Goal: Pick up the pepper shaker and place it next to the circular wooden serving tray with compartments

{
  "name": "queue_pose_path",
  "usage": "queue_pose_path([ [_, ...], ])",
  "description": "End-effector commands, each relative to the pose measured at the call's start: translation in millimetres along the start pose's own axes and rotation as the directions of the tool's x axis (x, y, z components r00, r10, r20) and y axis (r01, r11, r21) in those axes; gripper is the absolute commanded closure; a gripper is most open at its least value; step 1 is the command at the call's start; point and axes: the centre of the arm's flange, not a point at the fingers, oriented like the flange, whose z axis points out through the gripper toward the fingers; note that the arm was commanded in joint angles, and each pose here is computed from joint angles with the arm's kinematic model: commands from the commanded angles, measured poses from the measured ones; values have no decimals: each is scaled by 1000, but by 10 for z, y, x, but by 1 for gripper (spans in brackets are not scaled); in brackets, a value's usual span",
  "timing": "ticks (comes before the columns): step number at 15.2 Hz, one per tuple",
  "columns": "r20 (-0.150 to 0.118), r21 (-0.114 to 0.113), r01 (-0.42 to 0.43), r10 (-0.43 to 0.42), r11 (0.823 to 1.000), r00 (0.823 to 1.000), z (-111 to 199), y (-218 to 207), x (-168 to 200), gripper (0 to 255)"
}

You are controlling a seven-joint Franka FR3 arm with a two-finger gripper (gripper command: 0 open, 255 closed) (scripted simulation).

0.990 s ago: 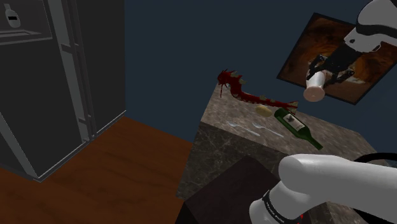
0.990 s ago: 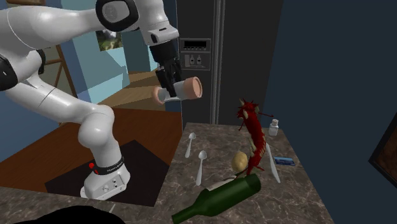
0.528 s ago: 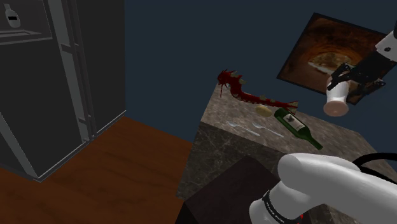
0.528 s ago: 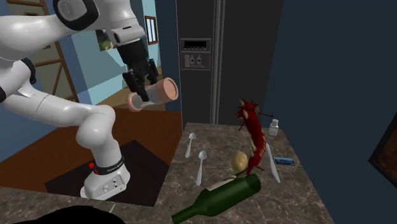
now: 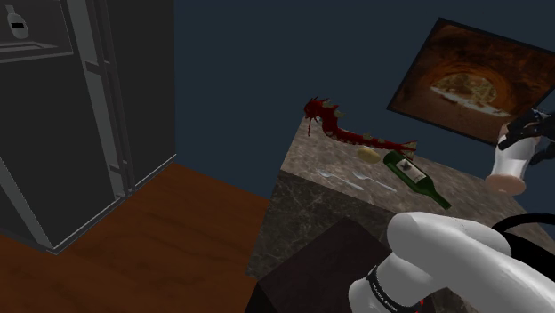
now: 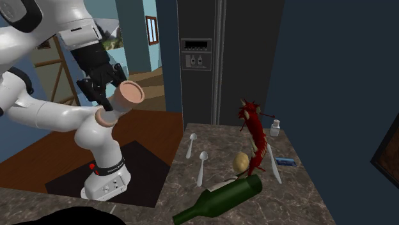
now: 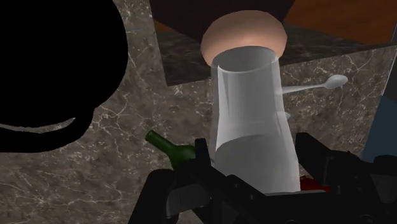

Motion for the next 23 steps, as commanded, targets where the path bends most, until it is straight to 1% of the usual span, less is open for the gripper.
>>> queue_pose_path([
  [1,1,-1,1,-1,1000,1000,-46,168,-194,255],
  [23,1,-1,1,-1,1000,1000,-740,2221,-2128,255],
])
